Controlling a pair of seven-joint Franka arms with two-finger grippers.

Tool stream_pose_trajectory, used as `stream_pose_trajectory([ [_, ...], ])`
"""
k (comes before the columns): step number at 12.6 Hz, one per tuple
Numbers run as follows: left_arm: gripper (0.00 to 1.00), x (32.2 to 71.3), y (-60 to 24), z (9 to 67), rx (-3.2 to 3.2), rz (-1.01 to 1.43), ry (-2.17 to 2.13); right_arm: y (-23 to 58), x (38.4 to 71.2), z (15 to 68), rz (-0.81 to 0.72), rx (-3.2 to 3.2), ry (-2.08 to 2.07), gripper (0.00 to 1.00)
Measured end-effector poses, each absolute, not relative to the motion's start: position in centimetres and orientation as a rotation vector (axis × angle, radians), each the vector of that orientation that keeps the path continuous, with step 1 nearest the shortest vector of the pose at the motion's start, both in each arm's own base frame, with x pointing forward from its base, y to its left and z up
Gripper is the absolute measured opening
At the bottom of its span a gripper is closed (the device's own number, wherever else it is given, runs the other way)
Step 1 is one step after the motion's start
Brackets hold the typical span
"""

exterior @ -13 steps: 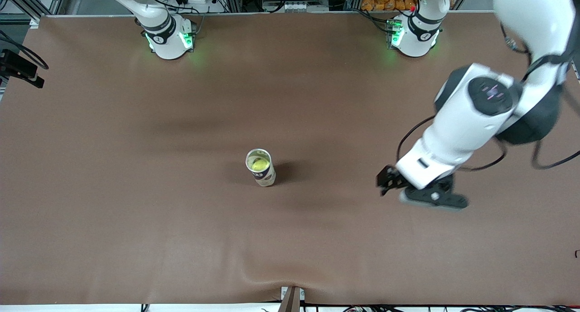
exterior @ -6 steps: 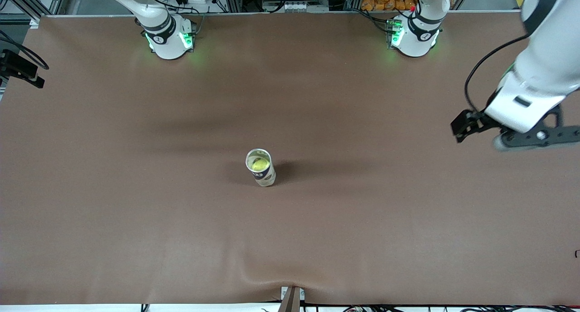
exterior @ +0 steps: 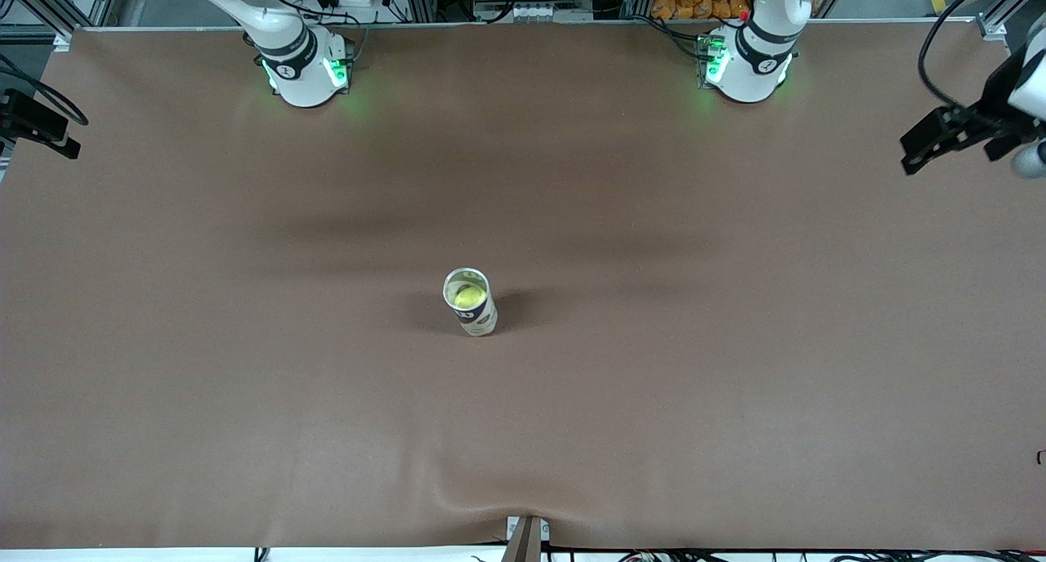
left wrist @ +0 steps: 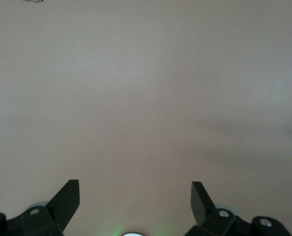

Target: Insert tennis ball vertically with right arm

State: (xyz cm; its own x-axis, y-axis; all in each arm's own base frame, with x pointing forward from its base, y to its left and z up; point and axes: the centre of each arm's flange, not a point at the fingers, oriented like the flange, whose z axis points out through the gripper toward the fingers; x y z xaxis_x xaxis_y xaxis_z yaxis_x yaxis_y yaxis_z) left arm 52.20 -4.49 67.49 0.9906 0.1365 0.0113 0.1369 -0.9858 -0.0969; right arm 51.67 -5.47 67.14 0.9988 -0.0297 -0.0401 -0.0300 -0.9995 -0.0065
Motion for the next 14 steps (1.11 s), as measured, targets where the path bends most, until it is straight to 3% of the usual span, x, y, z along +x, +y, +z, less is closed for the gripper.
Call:
stream_pose_trajectory([
  [5, 1.0, 48.3, -4.7, 64.9, -3.026, 0.092, -0.19, -5.5, 51.7, 67.1, 0.063, -3.134, 0.047, 1.0],
  [14, 1.0, 48.4, -8.5, 65.5, -3.086, 0.065, -0.1, -4.9, 51.7, 67.1, 0.062, -3.134, 0.031, 1.0],
])
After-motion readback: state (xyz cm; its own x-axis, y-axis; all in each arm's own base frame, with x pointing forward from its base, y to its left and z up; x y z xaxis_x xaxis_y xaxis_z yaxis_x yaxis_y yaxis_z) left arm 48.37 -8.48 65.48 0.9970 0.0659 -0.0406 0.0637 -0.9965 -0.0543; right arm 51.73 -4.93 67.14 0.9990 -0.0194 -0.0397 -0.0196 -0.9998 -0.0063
